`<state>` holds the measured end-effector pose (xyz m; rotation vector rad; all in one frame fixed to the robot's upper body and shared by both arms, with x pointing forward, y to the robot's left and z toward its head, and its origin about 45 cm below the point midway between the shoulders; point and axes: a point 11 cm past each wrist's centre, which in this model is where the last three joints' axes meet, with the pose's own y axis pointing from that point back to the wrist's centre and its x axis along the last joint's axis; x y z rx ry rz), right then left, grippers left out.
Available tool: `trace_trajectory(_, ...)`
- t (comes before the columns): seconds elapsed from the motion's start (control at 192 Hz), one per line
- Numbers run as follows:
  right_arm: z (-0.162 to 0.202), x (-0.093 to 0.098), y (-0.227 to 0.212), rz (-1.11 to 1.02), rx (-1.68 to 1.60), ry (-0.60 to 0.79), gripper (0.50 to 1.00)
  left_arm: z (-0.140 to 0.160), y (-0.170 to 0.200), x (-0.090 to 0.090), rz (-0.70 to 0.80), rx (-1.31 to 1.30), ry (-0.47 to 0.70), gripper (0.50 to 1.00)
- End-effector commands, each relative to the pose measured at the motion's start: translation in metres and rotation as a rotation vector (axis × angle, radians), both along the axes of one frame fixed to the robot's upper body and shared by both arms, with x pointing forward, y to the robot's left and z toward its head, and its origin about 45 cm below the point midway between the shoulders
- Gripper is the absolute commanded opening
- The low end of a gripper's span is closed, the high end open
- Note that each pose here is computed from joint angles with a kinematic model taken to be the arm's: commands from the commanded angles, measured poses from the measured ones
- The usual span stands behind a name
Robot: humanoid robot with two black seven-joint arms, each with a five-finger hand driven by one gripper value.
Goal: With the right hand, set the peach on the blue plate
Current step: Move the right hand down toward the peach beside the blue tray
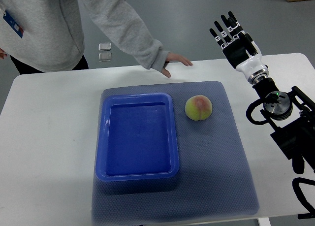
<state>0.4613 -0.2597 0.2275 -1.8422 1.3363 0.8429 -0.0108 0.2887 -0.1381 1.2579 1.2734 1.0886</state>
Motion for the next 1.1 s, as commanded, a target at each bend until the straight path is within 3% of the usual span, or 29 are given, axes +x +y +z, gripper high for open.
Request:
trace_trajectory(0.0, 0.001, 0.001, -0.002, -0.003, -0.005, -0.001, 0.932, 0.0, 0.0, 0.0, -0.001, -0.001, 0.0, 1.0)
trace_trajectory(0.286, 0.008, 0.002, -0.004, 0.019, -0.05, -0.026, 0.934, 0.0, 0.001, 0.0, 0.003, 0.001, 0.0, 1.0)
trace_trajectory(0.416, 0.036, 0.008, 0.002, 0.17, -0.434, -0.148, 0.932, 0.0, 0.0, 0.0, 0.002, 0.0, 0.0, 1.0)
trace_trajectory(0.468, 0.036, 0.008, 0.002, 0.17, -0.435, -0.148, 0.932, 0.0, 0.0, 0.0, 0.002, 0.0, 0.0, 1.0)
trace_trajectory(0.473, 0.047, 0.01, 0.004, 0.244, -0.619, -0.203, 0.932, 0.0, -0.001, 0.0, 0.002, -0.003, -0.001, 1.0)
trace_trajectory(0.676, 0.084, 0.01, 0.011, 0.582, -1.543, -0.392, 0.932, 0.0, -0.006, 0.0, -0.002, -0.011, -0.001, 1.0)
trace_trajectory(0.728, 0.084, 0.01, 0.01, 0.582, -1.543, -0.392, 0.932, 0.0, -0.006, 0.0, -0.002, -0.011, -0.001, 1.0)
trace_trajectory(0.733, 0.093, 0.009, 0.01, 0.654, -1.806, -0.434, 0.932, 0.0, -0.007, 0.0, -0.002, -0.014, 0.001, 1.0)
trace_trajectory(0.795, 0.101, 0.005, 0.017, 0.738, -2.062, -0.478, 0.932, 0.0, -0.007, 0.001, -0.001, -0.014, -0.002, 1.0)
trace_trajectory(0.904, 0.104, 0.009, 0.016, 0.786, -2.261, -0.417, 0.934, 0.0, -0.007, 0.001, 0.001, -0.014, -0.002, 1.0)
trace_trajectory(1.097, 0.092, 0.008, 0.021, 0.809, -2.264, -0.384, 0.932, 0.0, -0.006, 0.001, 0.001, -0.012, -0.003, 1.0)
